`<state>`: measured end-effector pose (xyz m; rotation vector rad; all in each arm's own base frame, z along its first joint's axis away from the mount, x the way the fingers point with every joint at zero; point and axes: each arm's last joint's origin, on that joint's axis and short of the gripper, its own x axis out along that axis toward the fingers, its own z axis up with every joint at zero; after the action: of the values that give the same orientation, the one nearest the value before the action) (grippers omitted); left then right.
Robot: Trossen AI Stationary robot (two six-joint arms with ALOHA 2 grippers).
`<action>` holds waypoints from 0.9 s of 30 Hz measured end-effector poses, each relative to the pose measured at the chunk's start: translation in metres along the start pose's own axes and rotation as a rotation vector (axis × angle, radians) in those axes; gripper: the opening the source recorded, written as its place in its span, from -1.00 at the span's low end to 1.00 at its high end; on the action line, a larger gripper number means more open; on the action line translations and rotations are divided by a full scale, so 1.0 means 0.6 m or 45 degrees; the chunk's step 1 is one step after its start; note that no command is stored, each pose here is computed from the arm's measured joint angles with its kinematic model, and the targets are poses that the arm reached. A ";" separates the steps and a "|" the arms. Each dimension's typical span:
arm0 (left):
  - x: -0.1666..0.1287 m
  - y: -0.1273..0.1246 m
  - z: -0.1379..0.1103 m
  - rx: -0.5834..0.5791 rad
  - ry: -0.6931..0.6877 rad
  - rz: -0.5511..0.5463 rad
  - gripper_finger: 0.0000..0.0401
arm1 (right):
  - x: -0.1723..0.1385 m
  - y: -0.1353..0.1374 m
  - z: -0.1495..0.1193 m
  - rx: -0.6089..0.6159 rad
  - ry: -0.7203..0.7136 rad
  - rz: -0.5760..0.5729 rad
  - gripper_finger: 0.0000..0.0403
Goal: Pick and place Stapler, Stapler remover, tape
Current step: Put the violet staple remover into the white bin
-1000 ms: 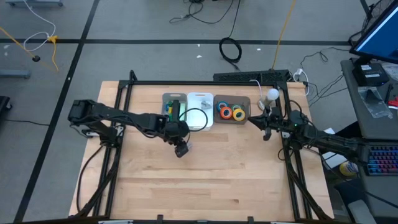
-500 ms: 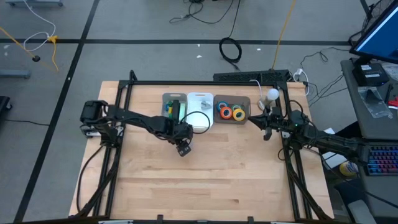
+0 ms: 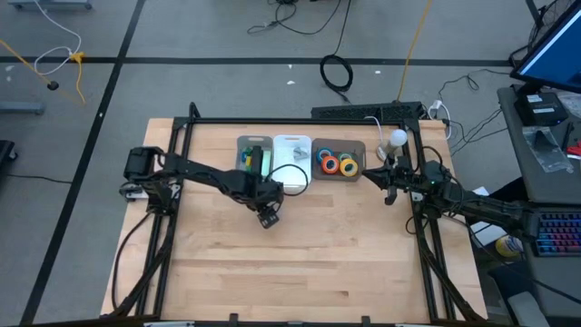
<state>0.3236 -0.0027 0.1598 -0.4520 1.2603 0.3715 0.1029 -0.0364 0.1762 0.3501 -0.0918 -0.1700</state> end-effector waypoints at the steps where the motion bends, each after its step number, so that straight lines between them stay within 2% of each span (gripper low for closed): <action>1: 0.004 0.000 -0.001 -0.003 0.017 0.004 0.12 | 0.000 0.000 0.000 0.001 0.000 0.000 -0.98; 11: 0.009 -0.002 0.000 -0.042 0.024 -0.019 0.12 | 0.000 0.000 0.000 0.004 0.000 -0.001 -0.98; 14: 0.009 -0.003 0.001 -0.046 0.015 -0.031 0.07 | 0.000 0.000 0.000 0.004 -0.001 -0.001 -0.98; 18: 0.008 -0.005 0.002 -0.042 0.011 -0.055 -0.16 | 0.000 0.000 0.000 0.004 -0.001 -0.001 -0.98; 27: 0.008 -0.005 0.002 -0.036 0.017 -0.064 -0.84 | 0.000 0.000 0.000 0.004 0.000 -0.001 -0.98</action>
<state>0.3274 -0.0045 0.1559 -0.5101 1.2555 0.3445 0.1029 -0.0364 0.1762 0.3535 -0.0922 -0.1704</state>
